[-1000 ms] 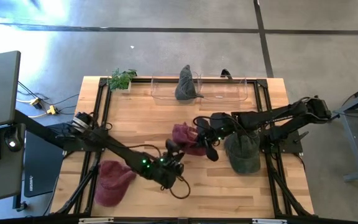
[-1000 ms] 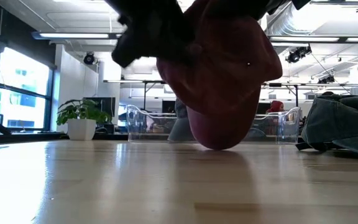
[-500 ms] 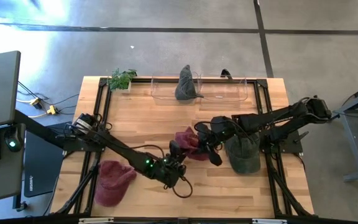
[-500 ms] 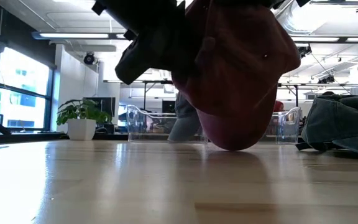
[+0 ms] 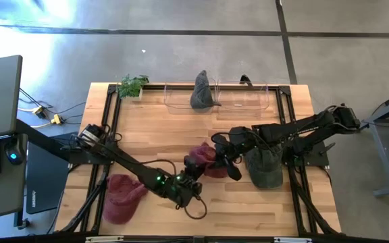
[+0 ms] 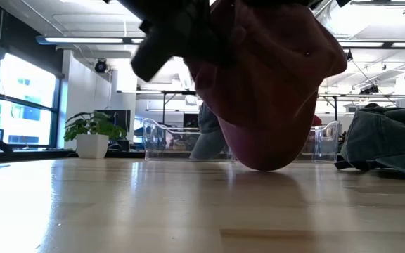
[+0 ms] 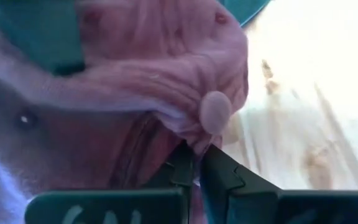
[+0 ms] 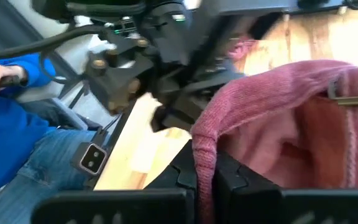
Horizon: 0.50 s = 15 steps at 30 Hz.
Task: Pick & Place hat
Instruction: Put the right red cap into the right transparent bin
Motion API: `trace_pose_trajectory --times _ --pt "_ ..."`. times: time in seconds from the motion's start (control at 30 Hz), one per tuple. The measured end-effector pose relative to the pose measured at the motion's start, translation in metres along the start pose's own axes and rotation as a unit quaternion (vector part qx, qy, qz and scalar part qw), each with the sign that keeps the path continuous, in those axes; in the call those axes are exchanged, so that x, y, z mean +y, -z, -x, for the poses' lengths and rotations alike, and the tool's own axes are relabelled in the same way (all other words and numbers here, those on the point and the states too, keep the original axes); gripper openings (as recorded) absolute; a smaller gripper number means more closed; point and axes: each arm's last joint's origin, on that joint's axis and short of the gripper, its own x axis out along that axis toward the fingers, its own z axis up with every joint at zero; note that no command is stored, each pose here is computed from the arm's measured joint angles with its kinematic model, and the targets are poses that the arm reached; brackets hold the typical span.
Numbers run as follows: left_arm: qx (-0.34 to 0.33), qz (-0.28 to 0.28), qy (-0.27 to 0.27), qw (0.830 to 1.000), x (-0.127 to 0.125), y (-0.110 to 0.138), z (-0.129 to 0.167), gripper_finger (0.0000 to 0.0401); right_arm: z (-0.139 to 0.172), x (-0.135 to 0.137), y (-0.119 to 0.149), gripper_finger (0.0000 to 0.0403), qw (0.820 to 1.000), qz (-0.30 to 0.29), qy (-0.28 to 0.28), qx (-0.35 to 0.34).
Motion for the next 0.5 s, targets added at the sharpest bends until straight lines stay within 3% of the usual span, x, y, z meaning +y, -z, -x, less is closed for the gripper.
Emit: trace_pose_trajectory --times 0.2,0.3,0.4,0.5 --pt "-0.016 -0.003 0.015 1.0 -0.012 -0.004 0.017 0.0005 0.004 -0.003 0.004 0.0072 0.999 -0.018 0.031 0.02" --pt "-0.025 -0.001 0.021 0.999 -0.015 -0.006 0.025 0.0002 0.016 -0.005 0.006 0.0115 0.991 -0.035 0.123 0.032" --pt "-0.029 0.02 0.024 0.999 -0.012 -0.008 0.027 0.0002 0.031 0.002 0.004 0.015 0.972 -0.025 0.228 0.042" --pt "-0.014 0.025 0.034 0.999 -0.01 -0.004 0.022 0.0002 0.037 0.027 0.002 0.0171 0.965 0.027 0.256 0.042"
